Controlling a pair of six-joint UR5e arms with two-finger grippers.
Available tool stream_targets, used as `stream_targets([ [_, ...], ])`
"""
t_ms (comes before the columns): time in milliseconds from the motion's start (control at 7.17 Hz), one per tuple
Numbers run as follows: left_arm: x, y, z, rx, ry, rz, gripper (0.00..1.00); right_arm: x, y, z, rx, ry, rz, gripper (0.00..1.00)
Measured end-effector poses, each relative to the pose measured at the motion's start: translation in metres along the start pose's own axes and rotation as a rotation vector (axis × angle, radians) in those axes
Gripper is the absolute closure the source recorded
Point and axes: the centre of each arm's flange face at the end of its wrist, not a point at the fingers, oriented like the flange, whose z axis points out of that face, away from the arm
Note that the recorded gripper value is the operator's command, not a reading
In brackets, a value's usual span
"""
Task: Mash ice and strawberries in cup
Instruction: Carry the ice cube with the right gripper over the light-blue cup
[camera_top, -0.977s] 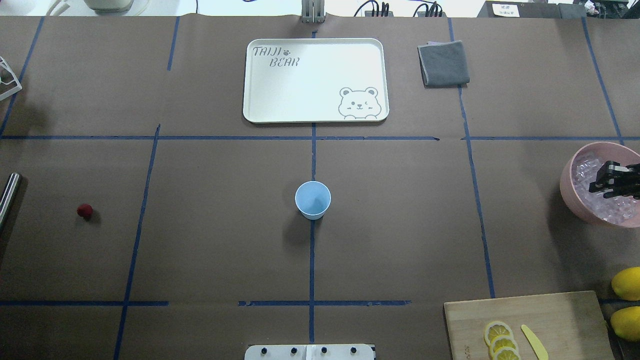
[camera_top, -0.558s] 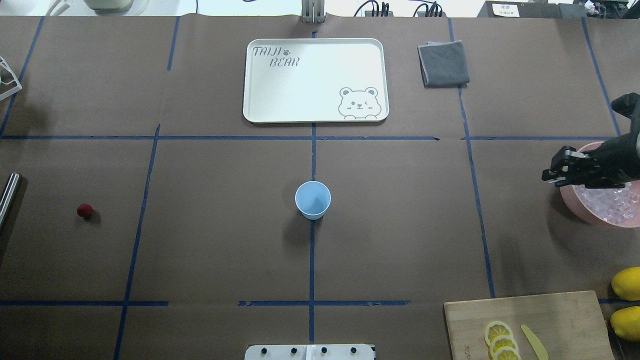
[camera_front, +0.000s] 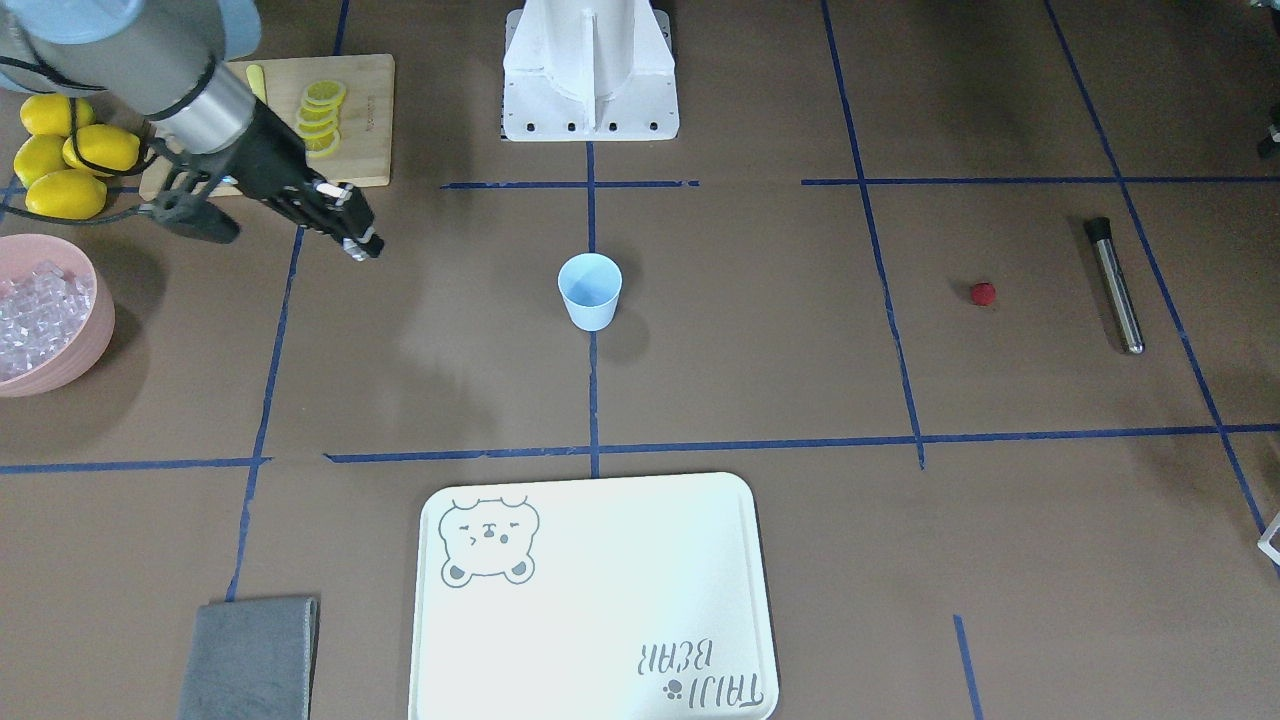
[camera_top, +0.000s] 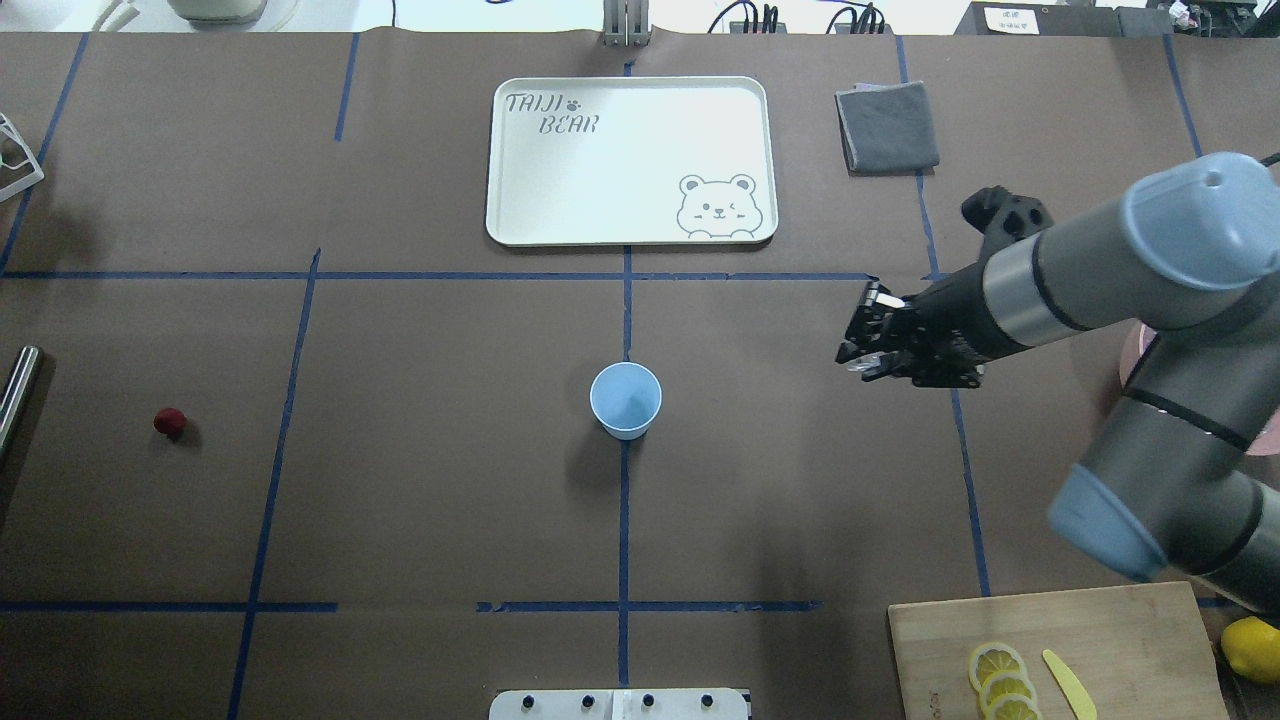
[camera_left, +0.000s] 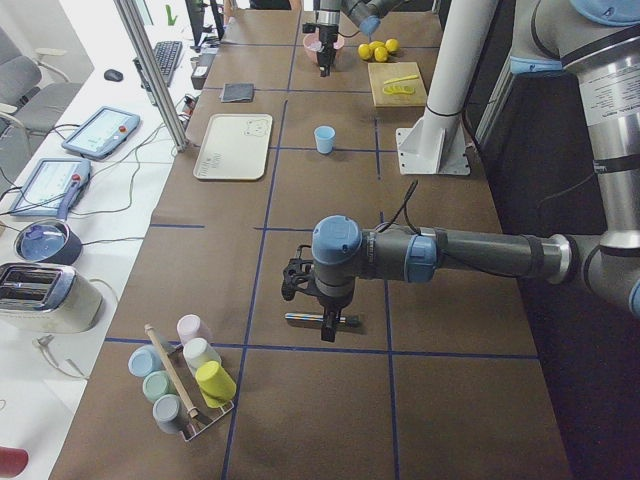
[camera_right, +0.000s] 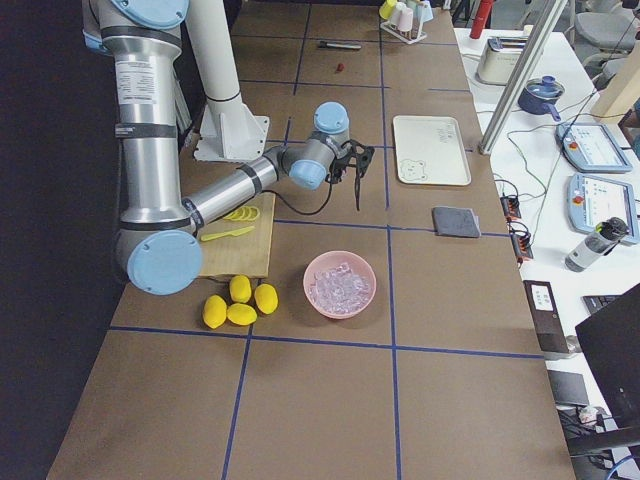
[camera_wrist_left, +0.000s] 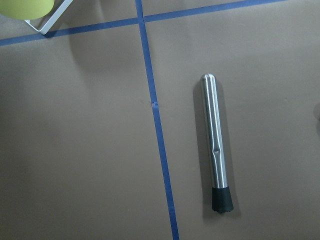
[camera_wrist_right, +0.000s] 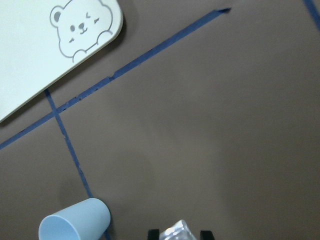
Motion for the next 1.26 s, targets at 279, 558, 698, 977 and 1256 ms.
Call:
stream_targets([
  [279,0.000,0.000,0.000,0.000,0.000,0.000,0.00,-0.085,0.043,0.045,0.019,0.013,0.042,0.96],
  [558,0.001,0.000,-0.001,0.003,0.000,0.003,0.00,-0.127,0.065,0.075,0.015,0.019,0.088,0.94],
  [698,0.002,0.000,-0.002,0.003,0.000,0.004,0.00,-0.135,0.072,0.086,0.018,0.026,0.112,0.93],
  [977,0.003,0.002,-0.002,0.004,0.000,0.004,0.00,-0.137,0.079,0.100,0.027,0.039,0.126,0.71],
  [1256,0.002,0.002,-0.002,0.003,0.000,0.004,0.00,-0.134,0.082,0.112,0.038,0.054,0.122,0.48],
])
